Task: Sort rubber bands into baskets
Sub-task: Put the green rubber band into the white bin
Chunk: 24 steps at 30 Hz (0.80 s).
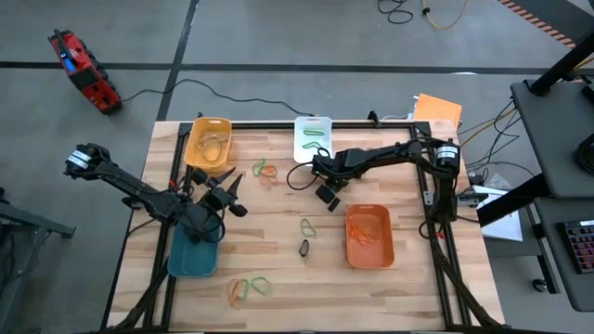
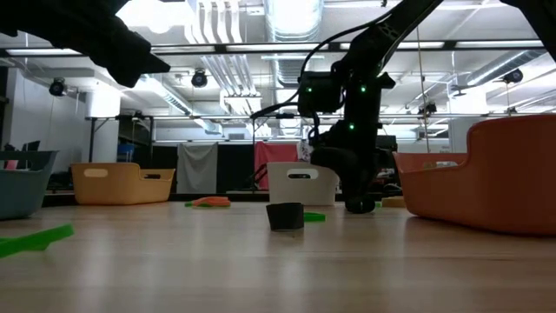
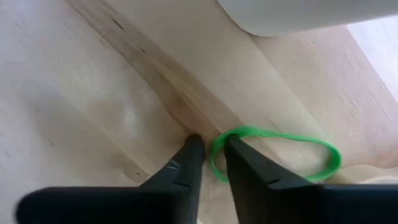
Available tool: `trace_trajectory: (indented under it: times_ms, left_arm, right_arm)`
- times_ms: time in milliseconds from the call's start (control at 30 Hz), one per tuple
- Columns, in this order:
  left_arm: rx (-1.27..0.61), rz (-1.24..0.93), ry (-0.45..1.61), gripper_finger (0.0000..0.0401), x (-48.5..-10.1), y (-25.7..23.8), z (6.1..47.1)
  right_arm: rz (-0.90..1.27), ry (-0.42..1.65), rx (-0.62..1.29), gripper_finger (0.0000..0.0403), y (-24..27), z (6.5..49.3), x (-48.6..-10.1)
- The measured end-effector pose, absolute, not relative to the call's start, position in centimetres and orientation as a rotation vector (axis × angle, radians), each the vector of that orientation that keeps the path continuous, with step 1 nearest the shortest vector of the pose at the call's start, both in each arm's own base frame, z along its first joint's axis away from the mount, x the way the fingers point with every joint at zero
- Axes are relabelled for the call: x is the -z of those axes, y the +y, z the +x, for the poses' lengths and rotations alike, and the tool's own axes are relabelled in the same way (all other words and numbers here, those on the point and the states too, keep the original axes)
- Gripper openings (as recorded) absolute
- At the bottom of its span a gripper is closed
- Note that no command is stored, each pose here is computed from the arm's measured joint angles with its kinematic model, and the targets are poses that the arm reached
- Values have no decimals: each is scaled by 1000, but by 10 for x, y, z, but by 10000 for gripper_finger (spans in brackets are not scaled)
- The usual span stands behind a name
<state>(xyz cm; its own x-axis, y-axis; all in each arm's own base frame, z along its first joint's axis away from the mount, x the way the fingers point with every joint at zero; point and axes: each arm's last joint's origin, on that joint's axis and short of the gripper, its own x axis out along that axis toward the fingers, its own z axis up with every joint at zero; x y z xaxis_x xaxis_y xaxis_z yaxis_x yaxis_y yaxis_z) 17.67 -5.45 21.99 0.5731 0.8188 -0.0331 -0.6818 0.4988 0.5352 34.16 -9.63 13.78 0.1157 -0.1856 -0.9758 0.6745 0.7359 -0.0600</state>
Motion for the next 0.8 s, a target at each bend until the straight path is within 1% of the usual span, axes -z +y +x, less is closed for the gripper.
trace_trajectory:
  times_ms: [100, 367, 467, 600, 800]
  left_arm:
    - [-924, 505, 300, 103, -220, -55, 177]
    - [-924, 502, 299, 103, -220, -55, 177]
    - [-924, 501, 298, 103, -220, -55, 177]
    - [-924, 500, 298, 103, -220, -55, 177]
    - [-910, 493, 293, 103, -220, -55, 177]
  right_arm:
    - [455, 1312, 663, 18, -96, 341, -136]
    - [448, 1301, 663, 9, -95, 339, -140]
    - [438, 1273, 644, 9, -89, 341, -152]
    - [432, 1195, 588, 9, -76, 346, -178]
    - [471, 1099, 376, 9, -52, 359, -211]
